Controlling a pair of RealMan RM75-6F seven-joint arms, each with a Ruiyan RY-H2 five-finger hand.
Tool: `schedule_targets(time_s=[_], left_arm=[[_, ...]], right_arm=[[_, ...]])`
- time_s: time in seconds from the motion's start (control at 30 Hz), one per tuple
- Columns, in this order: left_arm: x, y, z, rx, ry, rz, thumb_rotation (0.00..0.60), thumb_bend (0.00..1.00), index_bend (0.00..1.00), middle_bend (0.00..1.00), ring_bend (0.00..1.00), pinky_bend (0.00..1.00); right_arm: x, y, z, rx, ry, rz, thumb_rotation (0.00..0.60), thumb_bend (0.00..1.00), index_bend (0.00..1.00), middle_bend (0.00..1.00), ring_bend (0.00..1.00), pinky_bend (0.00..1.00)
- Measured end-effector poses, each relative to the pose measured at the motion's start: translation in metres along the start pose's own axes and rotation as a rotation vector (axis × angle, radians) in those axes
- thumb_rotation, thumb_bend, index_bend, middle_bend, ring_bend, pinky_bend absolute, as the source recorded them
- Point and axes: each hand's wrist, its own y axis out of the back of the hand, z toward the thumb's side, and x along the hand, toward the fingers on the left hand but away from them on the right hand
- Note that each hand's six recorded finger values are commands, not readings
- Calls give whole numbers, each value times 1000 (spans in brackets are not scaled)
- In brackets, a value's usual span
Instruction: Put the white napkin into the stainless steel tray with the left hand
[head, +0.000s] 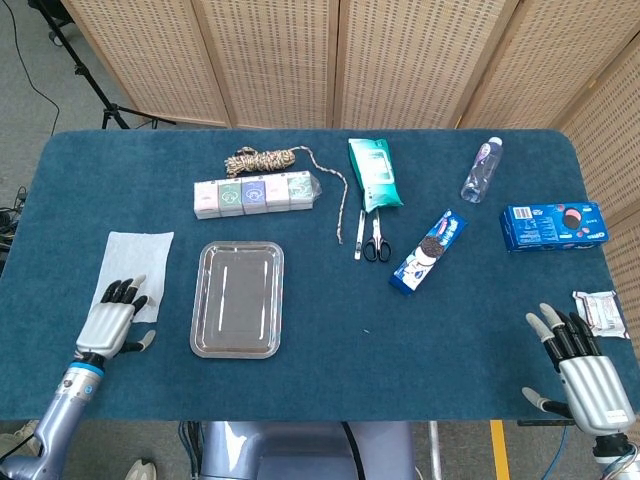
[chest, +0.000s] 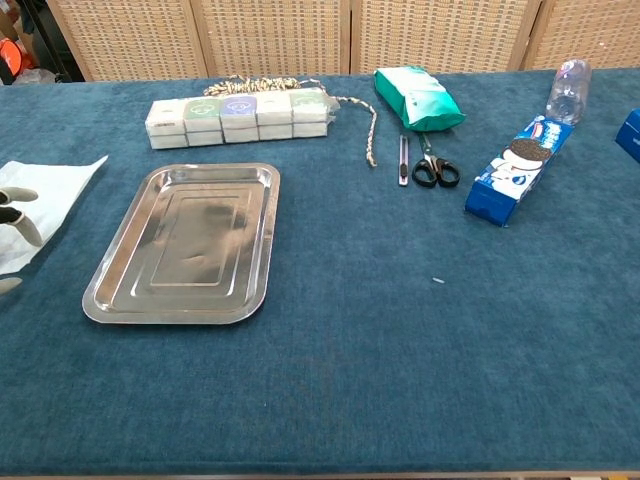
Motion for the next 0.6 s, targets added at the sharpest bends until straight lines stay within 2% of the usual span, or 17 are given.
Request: schedule_targets(time_s=[0.33,0.6], left_arm=[[4,-3,-1,15,11,16,462,343,373,0,0,0],[5,-1,-1,22,14,37,527,355,453,0,0,0]], right_arm=[[1,0,0,2,1,-3,600,0,0,0,0,0],[2,1,0,2,3,-5,600,0,0,0,0,0]])
